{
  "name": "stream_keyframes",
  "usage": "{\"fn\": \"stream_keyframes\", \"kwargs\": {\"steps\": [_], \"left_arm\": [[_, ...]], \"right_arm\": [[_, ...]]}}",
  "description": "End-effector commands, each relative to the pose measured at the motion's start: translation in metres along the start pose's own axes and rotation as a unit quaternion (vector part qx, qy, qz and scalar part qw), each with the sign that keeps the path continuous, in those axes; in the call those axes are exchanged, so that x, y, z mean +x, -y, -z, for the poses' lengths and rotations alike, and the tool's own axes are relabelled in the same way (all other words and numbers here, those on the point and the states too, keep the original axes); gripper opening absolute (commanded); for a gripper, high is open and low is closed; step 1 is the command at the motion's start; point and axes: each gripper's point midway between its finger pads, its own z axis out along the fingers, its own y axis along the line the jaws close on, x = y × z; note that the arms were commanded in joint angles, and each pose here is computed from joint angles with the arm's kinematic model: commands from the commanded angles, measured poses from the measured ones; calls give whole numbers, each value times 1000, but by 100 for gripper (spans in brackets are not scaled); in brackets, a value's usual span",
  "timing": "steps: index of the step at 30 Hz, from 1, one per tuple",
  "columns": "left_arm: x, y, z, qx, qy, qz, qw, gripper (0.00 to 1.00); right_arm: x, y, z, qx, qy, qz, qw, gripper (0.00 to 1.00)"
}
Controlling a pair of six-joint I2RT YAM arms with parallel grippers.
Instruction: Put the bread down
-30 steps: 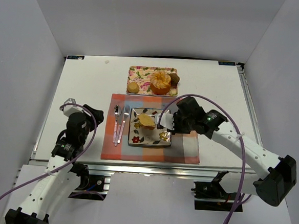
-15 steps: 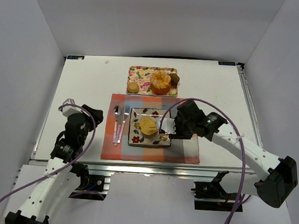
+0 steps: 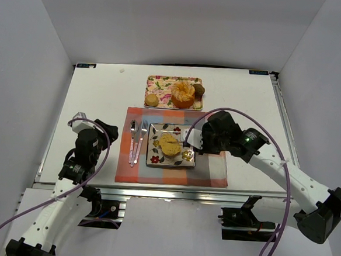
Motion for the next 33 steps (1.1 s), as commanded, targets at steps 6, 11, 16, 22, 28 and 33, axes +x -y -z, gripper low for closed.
{"fn": "stream_keyframes", "kwargs": {"steps": [6,11,16,22,28,33], "left_arm": [[-9,15,0,21,6,-4,1000,70],[-9,16,-3,21,1,-8,1000,70],[-9,19,-5,24,0,-7,1000,70],[-11,21,-5,21,-3,-13,1000,70],[-13,21,-6,12,-4,-15,1000,70],[-13,20,-7,9,-3,-8,1000,70]], "right_arm": [[-18,121,62,207,110,-214,948,9],[85,173,91,322,75,-393,858,0],[195,166,82,392,9,-515,762,0],[275,129,40,360,-40,-634,684,0],[301,115,5,334,-49,-652,679,0],[308,84,-29,276,-63,-672,684,28]]}}
